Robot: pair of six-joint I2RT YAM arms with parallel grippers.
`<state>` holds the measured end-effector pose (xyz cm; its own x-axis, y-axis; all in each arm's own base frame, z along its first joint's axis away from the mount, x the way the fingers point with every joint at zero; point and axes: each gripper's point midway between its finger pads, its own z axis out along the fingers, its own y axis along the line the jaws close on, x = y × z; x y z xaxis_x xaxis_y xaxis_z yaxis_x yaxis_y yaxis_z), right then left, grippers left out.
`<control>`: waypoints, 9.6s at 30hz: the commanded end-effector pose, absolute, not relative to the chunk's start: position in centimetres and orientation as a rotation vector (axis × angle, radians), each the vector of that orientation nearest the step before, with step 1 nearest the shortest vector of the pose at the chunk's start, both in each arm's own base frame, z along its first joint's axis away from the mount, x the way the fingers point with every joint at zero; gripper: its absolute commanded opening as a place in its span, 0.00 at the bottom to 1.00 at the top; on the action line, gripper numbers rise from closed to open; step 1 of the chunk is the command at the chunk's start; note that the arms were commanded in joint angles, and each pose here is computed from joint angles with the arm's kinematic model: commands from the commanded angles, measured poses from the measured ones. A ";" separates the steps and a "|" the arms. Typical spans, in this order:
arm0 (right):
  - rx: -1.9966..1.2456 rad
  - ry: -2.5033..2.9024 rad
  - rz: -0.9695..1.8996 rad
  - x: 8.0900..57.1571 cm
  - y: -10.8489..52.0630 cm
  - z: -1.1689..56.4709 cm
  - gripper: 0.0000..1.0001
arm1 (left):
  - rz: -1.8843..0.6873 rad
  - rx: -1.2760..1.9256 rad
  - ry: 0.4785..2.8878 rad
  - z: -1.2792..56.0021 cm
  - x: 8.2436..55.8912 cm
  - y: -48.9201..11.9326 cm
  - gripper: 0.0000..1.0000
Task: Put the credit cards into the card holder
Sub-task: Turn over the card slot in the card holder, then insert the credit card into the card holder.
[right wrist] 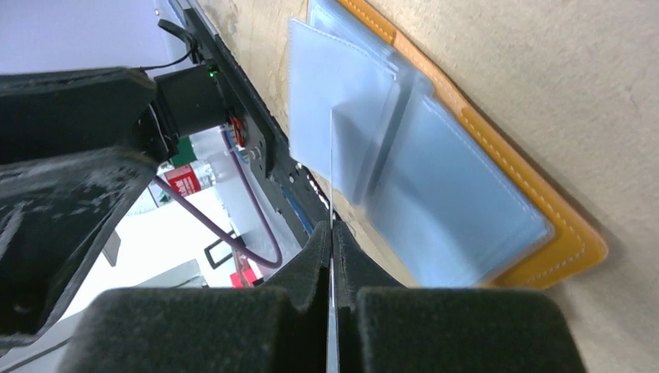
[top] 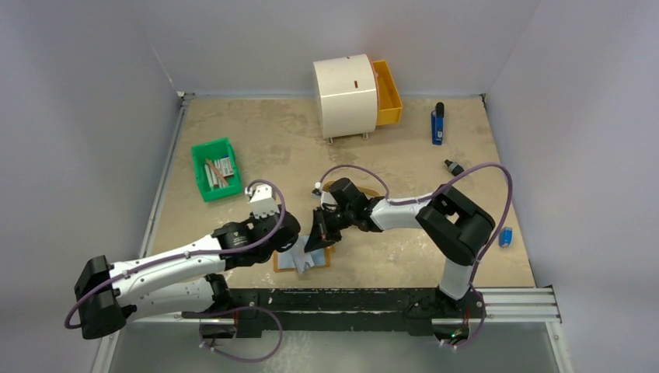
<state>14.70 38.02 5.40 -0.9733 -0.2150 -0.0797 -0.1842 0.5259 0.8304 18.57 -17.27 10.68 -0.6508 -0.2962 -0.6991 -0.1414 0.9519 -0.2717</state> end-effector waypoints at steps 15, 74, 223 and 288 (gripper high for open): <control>0.438 -2.741 -1.445 14.1 37.5 7.3 0.00 | -0.181 -0.318 2.326 5.6 18.6 -17.6 0.20; 0.245 -2.813 -1.489 16.8 37.0 5.5 0.00 | -0.124 -0.351 2.357 3.5 17.7 -16.1 0.09; 0.059 -2.838 -1.367 17.1 39.6 2.4 0.00 | -0.154 -0.481 2.404 0.5 15.4 -14.0 0.00; 0.192 -3.082 -1.091 15.9 37.6 5.5 0.36 | -0.233 -0.594 2.322 2.1 15.4 -12.6 0.00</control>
